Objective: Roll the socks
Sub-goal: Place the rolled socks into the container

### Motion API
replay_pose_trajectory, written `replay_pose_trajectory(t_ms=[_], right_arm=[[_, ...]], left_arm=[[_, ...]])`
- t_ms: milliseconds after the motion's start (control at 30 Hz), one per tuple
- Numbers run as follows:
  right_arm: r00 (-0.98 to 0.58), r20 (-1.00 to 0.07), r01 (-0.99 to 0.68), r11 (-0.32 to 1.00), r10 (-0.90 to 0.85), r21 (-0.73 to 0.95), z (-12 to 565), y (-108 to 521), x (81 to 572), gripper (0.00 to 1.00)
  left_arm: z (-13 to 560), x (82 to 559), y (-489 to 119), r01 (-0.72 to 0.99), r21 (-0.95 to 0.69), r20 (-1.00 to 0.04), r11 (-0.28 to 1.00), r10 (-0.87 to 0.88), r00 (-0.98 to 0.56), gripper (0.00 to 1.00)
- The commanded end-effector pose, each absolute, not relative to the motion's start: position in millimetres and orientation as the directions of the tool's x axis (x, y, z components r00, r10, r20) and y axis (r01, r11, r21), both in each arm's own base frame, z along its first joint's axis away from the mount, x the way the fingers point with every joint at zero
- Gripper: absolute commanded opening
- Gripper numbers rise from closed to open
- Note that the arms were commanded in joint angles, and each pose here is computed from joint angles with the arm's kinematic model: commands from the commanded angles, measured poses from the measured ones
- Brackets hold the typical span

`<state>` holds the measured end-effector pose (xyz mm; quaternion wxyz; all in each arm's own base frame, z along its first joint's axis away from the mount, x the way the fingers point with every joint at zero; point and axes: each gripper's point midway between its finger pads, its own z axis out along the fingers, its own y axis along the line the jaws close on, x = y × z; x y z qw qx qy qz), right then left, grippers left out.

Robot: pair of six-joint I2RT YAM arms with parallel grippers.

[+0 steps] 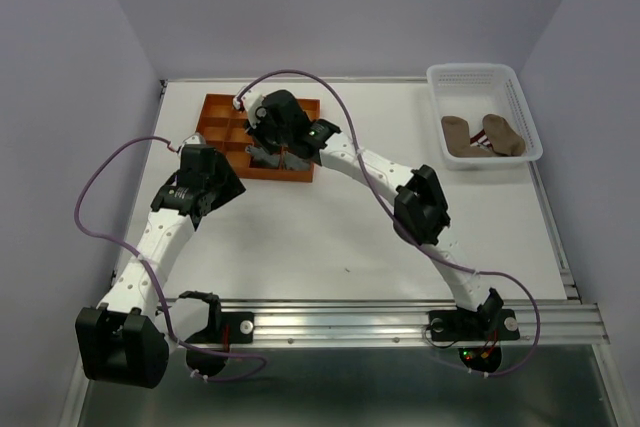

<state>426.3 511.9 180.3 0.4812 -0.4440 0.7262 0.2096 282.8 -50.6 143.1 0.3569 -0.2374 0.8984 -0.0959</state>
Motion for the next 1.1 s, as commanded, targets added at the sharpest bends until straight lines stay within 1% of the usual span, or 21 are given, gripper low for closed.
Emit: replay_pose_trajectory(t_ms=[0,67,267,500,633,1067], right_arm=[[-0.119,-0.908,-0.83,0.541,-0.403,-0.132,190,521,437,0.17],[-0.128,-0.9,-0.834,0.537,-0.416,-0.129,173,524,440,0.17],[-0.135,-0.894,-0.843,0.524,-0.427,-0.123,152,531,442,0.17],[-0.178,-0.854,-0.84,0.527,-0.489,-0.127,98,524,441,0.17],[-0.198,-0.837,-0.847,0.518,-0.51,-0.115,80,522,437,0.17],[-0.221,-0.808,-0.848,0.517,-0.546,-0.118,41,522,439,0.15]], left_arm=[[155,292,-50,-0.345,-0.361,-0.623,0.866,-0.499,-0.602,0.68],[155,292,-50,-0.345,-0.361,-0.621,0.867,-0.499,-0.604,0.68],[152,292,-50,-0.346,-0.357,-0.619,0.868,-0.497,-0.608,0.68],[150,291,-51,-0.344,-0.365,-0.614,0.865,-0.501,-0.61,0.68],[148,291,-52,-0.344,-0.366,-0.609,0.865,-0.502,-0.614,0.67],[141,290,-54,-0.344,-0.366,-0.598,0.864,-0.502,-0.625,0.67]])
